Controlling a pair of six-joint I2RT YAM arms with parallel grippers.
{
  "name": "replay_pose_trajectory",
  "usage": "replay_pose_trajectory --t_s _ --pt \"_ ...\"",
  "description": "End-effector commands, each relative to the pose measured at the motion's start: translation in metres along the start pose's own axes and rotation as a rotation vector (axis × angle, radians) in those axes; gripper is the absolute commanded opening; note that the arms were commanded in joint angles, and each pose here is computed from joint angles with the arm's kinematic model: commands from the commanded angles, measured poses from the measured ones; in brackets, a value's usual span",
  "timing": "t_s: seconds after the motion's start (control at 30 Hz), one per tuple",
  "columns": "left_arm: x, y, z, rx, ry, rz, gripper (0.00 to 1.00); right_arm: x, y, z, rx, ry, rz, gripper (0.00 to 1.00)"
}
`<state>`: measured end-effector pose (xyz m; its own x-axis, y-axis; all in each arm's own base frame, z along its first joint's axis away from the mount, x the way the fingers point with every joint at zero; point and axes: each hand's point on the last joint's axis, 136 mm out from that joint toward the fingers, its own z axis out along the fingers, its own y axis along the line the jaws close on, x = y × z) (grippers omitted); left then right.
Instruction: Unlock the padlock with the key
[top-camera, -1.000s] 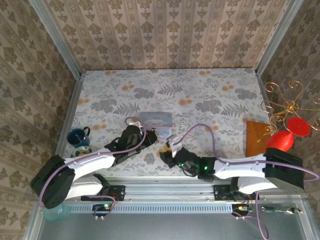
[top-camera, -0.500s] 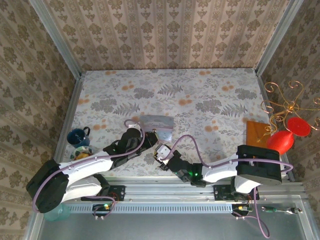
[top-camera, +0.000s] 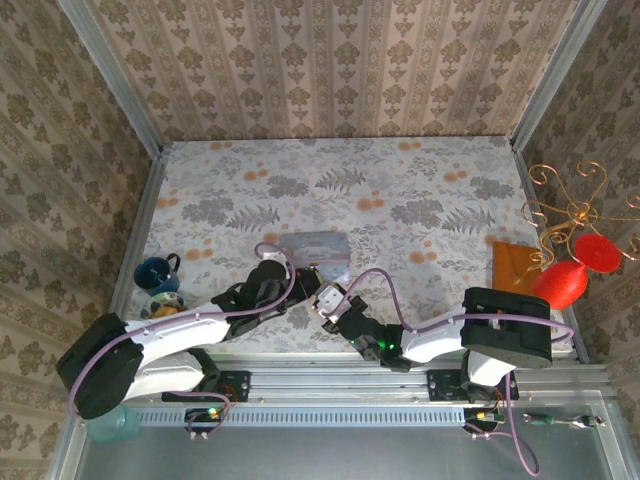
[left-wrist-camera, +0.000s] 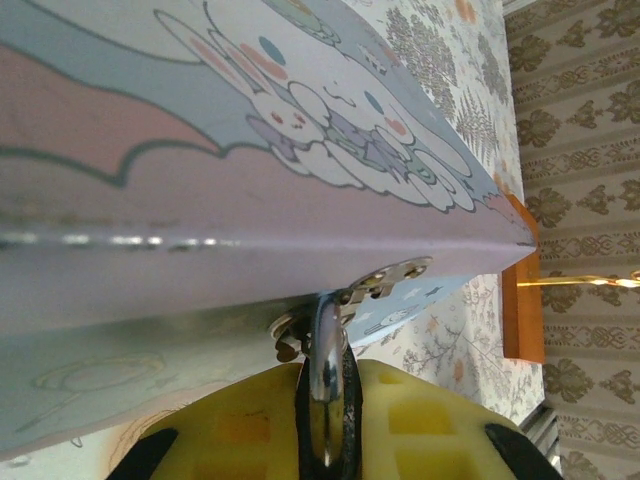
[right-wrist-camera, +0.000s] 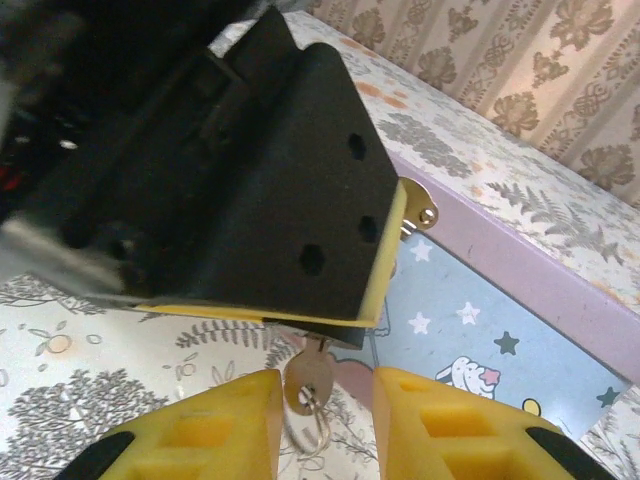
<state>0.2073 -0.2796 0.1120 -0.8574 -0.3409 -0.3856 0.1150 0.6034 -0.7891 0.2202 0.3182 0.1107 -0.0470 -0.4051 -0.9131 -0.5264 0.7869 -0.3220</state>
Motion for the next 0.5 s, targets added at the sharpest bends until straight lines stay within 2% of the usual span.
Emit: replay_pose_trajectory --t_s 0.0,0.47 --pt "-0.008 -0.03 0.0 0.104 -0.033 0.019 0.0 0.001 -0.012 0.001 0.067 -0.008 0.009 0.31" --pt "-0.004 -0.041 0.003 0.132 -0.018 0.03 0.0 0.008 -0.015 0.008 0.118 0.011 0.025 0.26"
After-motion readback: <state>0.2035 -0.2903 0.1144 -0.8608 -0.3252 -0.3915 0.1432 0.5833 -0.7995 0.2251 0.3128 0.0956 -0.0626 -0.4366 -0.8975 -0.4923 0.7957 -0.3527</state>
